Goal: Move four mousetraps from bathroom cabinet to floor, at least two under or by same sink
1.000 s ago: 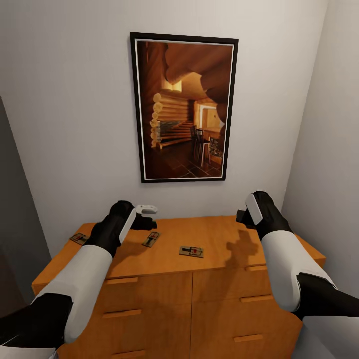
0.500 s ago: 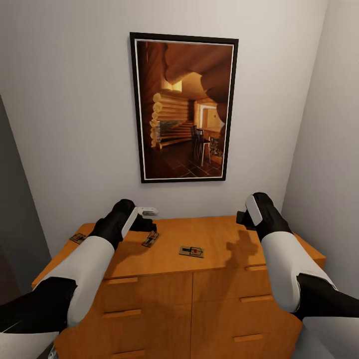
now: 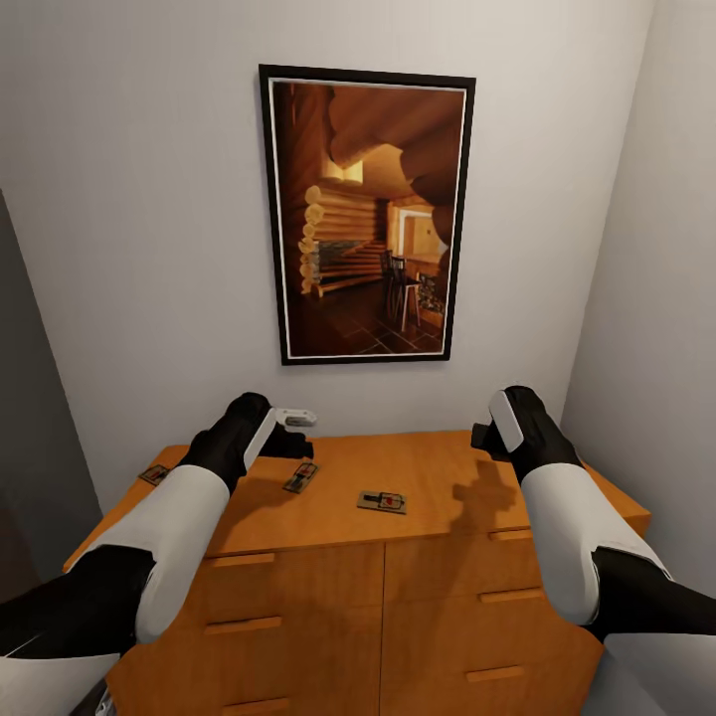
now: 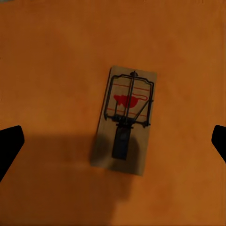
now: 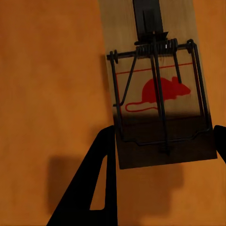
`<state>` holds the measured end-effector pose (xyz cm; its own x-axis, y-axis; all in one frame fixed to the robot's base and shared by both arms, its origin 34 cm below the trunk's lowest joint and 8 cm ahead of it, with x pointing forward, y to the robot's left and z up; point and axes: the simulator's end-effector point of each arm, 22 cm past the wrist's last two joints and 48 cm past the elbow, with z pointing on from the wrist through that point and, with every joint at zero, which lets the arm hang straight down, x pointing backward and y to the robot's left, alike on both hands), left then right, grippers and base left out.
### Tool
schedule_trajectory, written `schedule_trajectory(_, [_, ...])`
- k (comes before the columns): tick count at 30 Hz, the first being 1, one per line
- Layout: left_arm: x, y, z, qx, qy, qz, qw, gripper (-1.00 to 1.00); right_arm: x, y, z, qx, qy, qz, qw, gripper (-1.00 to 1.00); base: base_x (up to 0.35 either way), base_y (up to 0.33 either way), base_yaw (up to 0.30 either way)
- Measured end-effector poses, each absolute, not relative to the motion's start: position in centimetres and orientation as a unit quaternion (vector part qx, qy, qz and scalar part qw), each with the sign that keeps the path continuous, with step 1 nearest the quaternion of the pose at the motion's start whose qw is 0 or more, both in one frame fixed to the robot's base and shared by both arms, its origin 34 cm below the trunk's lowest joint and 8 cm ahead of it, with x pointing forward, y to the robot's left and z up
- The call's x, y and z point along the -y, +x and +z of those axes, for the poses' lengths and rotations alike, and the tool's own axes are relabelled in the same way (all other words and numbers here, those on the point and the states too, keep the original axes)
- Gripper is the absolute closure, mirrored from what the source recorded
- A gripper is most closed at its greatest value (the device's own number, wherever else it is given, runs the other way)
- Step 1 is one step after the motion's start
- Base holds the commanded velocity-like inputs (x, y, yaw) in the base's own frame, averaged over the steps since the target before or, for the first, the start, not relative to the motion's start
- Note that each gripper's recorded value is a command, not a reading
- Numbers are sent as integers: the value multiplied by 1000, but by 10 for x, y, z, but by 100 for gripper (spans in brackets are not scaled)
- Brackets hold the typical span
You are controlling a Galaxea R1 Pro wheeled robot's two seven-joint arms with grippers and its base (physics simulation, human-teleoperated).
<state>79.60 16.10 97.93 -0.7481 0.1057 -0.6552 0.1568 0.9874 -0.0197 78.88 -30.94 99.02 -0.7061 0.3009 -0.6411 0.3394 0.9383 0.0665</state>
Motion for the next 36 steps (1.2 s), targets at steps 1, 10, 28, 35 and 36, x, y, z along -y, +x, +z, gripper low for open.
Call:
schedule_trajectory(1, [-161, 796, 980, -934, 70, -37, 349, -100, 309, 789, 990, -923, 173, -28, 342, 100, 0, 0, 0])
schedule_trajectory(10, [-158, 797, 984, -932, 74, -35, 353, -100, 310, 789, 990, -923, 173, -29, 342, 100, 1, 0, 0])
schedule_trajectory(28, [-159, 797, 982, -933, 73, -33, 350, -100, 311, 789, 990, -923, 174, -29, 342, 100, 67, 0, 0])
schedule_trajectory(35, [-158, 793, 972, -937, 74, -34, 339, -100, 311, 789, 990, -923, 174, -29, 342, 100, 3, 0, 0])
schedule_trajectory(36, [-158, 793, 970, -938, 74, -34, 337, -100, 311, 789, 990, -923, 174, -29, 342, 100, 0, 0, 0])
